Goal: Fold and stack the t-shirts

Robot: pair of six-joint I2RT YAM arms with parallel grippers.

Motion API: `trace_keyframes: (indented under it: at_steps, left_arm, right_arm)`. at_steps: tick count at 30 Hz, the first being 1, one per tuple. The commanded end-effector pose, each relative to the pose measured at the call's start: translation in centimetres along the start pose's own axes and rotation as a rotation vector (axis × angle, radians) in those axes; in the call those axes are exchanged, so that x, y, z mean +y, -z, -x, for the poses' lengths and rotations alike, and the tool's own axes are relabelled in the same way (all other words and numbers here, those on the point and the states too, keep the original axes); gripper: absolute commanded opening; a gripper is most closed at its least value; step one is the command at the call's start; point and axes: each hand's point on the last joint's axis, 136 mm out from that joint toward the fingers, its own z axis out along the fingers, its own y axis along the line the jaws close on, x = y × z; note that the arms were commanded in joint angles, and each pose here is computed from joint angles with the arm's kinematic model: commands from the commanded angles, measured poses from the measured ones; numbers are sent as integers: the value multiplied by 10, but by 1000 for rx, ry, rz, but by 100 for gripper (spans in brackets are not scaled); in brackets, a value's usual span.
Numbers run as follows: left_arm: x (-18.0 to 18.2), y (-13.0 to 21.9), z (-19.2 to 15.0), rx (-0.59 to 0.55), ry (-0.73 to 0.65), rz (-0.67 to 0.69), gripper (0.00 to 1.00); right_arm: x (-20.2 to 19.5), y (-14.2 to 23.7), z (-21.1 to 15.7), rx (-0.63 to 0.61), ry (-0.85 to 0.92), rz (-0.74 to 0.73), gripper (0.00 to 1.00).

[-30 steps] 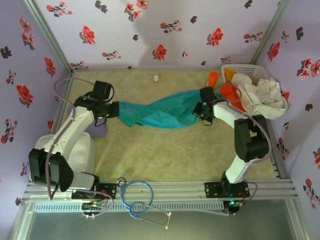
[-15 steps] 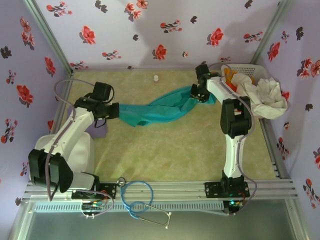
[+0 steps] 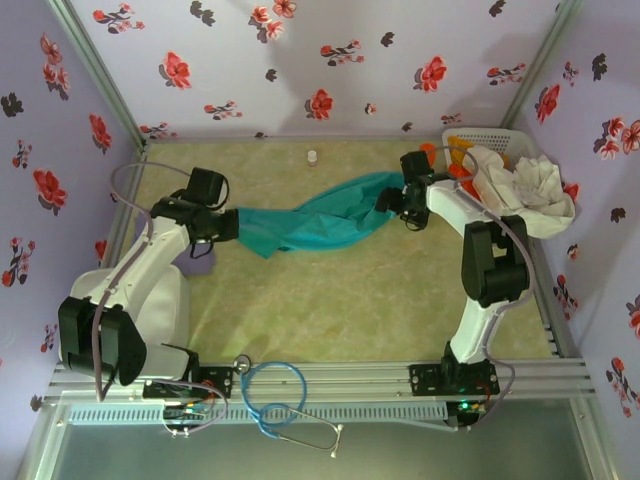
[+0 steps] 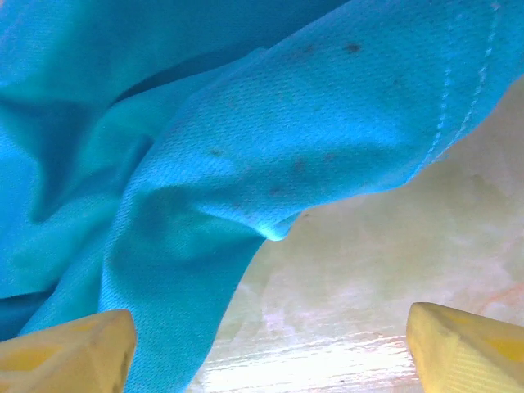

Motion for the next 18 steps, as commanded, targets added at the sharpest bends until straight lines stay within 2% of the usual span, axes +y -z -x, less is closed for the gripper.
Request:
trace_keyframes:
  at_steps: [1,4,7,10,14,17,18]
  left_arm:
    - [-4,5,7,-39,29,-28,0]
    - [-7,9,11,-49,30,-41,0]
    - [-7,9,10,-40,30,-43,0]
    - [-6,9,5,-31,28,-40,0]
    - [-1,10,-2,-28,31,-31,0]
    - [2,11,-3,-28,30,-25,0]
    - [2,11,-2,-32,30,-27,0]
  right_arm:
    - [18,-17,-18,23,15,55,84]
    - [32,-30,-26,32,30,66,82]
    - [51,-39,-27,40,39,86,72]
    - [65,-40,-31,55,57,95,49]
    - [63,-30,-50,89,71,69,20]
    - [50,-18,-76,155,95,28,1]
    - [45,-14,-85,177,110,11,0]
